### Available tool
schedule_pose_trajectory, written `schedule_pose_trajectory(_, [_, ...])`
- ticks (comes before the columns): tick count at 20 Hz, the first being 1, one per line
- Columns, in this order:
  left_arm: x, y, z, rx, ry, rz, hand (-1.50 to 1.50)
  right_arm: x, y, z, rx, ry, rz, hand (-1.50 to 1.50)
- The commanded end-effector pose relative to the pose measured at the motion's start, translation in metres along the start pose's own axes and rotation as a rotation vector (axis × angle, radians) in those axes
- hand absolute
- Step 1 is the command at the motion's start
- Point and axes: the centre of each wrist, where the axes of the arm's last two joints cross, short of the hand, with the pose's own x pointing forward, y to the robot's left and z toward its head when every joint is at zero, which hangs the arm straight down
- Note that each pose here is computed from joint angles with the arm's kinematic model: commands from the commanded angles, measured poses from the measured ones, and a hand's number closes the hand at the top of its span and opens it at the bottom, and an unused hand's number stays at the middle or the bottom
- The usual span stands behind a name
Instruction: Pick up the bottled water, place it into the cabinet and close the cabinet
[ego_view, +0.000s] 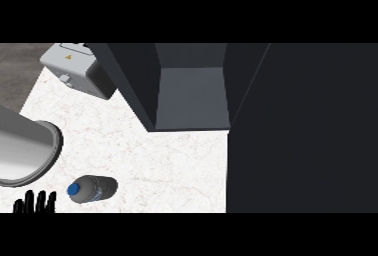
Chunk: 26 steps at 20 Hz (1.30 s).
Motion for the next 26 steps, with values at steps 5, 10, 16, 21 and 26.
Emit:
schedule_pose_trajectory(5, [-0.047, 0.006, -0.025, 0.007, 0.021, -0.004, -1.50, 0.042, 0.011, 0.001, 0.018, -0.078, -0.001, -1.50])
schedule_pose_trajectory(10, [-0.077, 0.007, -0.036, 0.022, 0.021, 0.009, -1.50, 0.045, 0.009, 0.004, -0.002, -0.093, 0.015, -1.50])
schedule_pose_trajectory(16, [-0.096, 0.019, -0.044, 0.047, 0.016, -0.006, -1.50, 0.045, 0.012, 0.007, -0.018, -0.080, 0.018, -1.50])
schedule_pose_trajectory(21, [-0.108, 0.024, -0.036, 0.046, 0.042, -0.002, -1.50, 0.047, 0.002, 0.020, 0.004, -0.070, 0.036, -1.50])
schedule_pose_trajectory(26, [-0.122, 0.012, -0.046, 0.023, 0.033, 0.119, -1.50, 0.036, -0.001, 0.022, 0.007, -0.056, 0.041, -1.50])
